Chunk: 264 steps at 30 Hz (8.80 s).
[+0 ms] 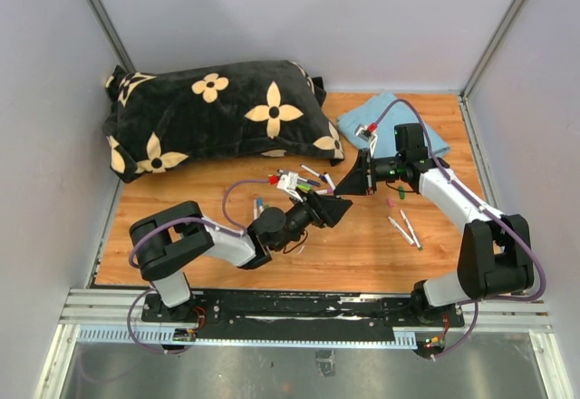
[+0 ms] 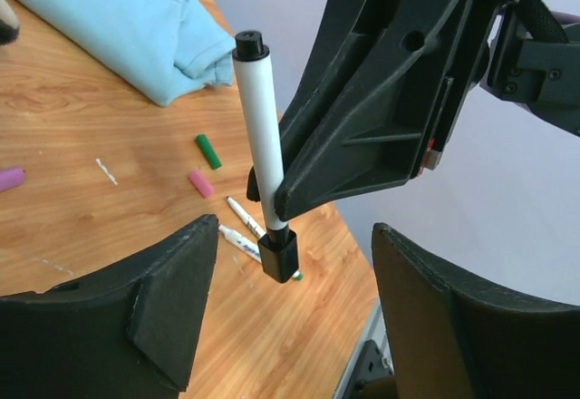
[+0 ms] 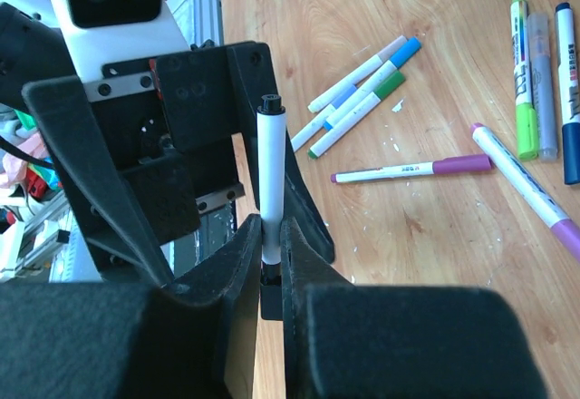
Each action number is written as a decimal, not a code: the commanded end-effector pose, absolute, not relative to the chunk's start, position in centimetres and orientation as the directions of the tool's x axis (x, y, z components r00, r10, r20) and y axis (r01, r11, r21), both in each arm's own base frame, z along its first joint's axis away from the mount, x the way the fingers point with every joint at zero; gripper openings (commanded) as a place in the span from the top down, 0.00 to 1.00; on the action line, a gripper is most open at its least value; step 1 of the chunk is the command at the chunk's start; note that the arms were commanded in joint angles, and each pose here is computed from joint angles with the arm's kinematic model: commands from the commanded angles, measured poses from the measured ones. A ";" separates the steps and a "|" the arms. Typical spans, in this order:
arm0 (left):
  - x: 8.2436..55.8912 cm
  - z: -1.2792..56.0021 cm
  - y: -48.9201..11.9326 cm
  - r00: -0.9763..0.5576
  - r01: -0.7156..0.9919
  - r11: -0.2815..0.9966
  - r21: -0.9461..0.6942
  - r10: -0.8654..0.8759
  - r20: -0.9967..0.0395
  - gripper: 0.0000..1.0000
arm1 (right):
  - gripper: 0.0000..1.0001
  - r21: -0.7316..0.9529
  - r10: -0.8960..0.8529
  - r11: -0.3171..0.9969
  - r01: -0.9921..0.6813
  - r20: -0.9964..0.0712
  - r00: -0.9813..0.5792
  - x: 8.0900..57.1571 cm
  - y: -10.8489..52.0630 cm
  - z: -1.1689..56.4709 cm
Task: Open the pen caps
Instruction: Pick up the pen from the center of the board, then open the pen cap from the pen.
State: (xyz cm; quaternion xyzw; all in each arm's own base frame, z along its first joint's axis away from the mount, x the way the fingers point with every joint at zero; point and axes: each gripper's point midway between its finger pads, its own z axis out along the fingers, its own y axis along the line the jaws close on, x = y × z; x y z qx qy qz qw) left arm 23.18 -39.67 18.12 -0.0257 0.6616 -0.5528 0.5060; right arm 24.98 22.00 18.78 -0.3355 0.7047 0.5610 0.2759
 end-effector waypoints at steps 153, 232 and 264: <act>13.5 25.3 -27.3 -0.443 0.789 0.125 -0.601 -0.563 -0.698 0.01 | 0.99 -0.365 -0.552 -0.150 -0.919 -0.740 0.385 13.3 18.7 16.7; 19.7 29.3 -33.0 -0.423 0.662 0.011 -0.749 -0.820 -0.385 0.99 | 0.99 0.228 -0.375 0.197 -0.953 -0.881 -0.288 17.9 21.2 18.2; 20.9 22.4 -22.6 -0.382 0.436 0.393 -0.809 -0.733 -0.562 1.00 | 0.97 -0.192 -0.722 0.648 -0.737 -0.461 -0.516 21.1 5.1 8.0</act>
